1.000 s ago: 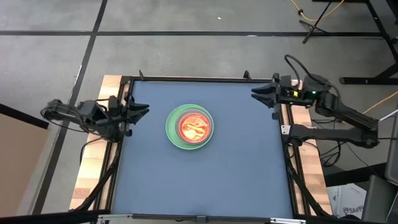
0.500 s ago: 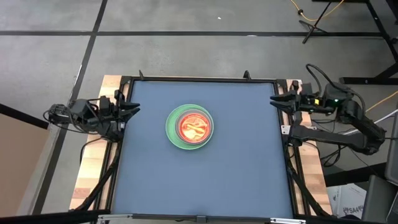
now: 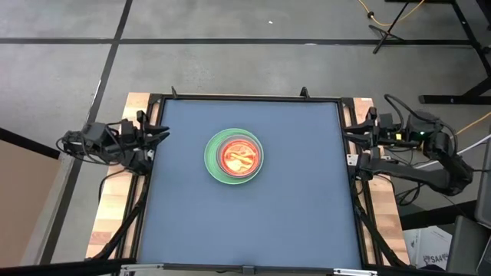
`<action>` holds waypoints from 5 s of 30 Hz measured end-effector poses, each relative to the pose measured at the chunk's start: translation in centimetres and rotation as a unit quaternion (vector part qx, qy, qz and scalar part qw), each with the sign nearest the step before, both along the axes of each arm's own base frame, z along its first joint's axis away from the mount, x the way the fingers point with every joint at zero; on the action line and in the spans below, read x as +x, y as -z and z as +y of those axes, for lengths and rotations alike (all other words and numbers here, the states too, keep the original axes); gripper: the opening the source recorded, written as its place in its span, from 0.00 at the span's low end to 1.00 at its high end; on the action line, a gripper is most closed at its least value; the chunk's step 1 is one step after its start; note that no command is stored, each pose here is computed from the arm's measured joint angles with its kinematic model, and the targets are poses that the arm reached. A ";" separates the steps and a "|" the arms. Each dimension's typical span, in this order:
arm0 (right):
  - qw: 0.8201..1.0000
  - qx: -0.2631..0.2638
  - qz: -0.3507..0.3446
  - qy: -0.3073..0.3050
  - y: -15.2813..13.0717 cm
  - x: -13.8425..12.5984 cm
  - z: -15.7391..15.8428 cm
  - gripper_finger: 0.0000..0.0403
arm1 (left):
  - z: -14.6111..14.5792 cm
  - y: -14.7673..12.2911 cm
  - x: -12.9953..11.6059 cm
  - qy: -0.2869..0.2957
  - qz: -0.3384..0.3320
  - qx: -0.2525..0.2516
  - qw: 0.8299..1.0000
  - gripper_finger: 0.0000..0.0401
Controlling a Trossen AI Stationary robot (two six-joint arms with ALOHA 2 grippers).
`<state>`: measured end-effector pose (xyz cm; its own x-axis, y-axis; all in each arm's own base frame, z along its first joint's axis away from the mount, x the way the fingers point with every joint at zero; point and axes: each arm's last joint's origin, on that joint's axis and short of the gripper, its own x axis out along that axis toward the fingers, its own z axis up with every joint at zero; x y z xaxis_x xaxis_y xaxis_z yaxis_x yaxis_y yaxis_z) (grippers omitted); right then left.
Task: Stack plastic plates
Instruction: Return to Home Position
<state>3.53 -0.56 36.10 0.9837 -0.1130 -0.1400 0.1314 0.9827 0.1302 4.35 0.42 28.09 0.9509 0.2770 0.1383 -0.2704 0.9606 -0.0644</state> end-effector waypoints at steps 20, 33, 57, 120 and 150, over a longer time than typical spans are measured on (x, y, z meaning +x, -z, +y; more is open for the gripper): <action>0.995 -0.035 -0.097 0.000 7.6 0.3 -0.1 0.23 | -0.2 1.7 0.9 -0.006 0.029 -0.012 0.999 0.21; 0.987 -0.038 -0.154 0.000 12.8 3.9 -1.4 0.23 | -0.9 7.1 4.1 -0.006 -0.014 -0.018 1.000 0.21; 0.987 -0.042 -0.153 0.000 17.8 5.7 -2.0 0.23 | 0.1 9.1 4.9 -0.059 -0.026 0.076 0.995 0.21; 0.995 -0.022 -0.094 0.010 19.1 5.8 -2.1 0.23 | 1.6 11.1 5.1 -0.054 0.061 0.039 0.996 0.21; 0.995 -0.022 -0.094 0.010 19.1 5.8 -2.1 0.23 | 1.6 11.1 5.1 -0.054 0.061 0.038 0.996 0.21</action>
<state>9.34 -2.64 17.04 0.9896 -0.1342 0.0514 0.1279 0.9855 0.1113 9.49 1.98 17.04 0.9269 0.3721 0.0491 -0.3743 0.9261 0.0475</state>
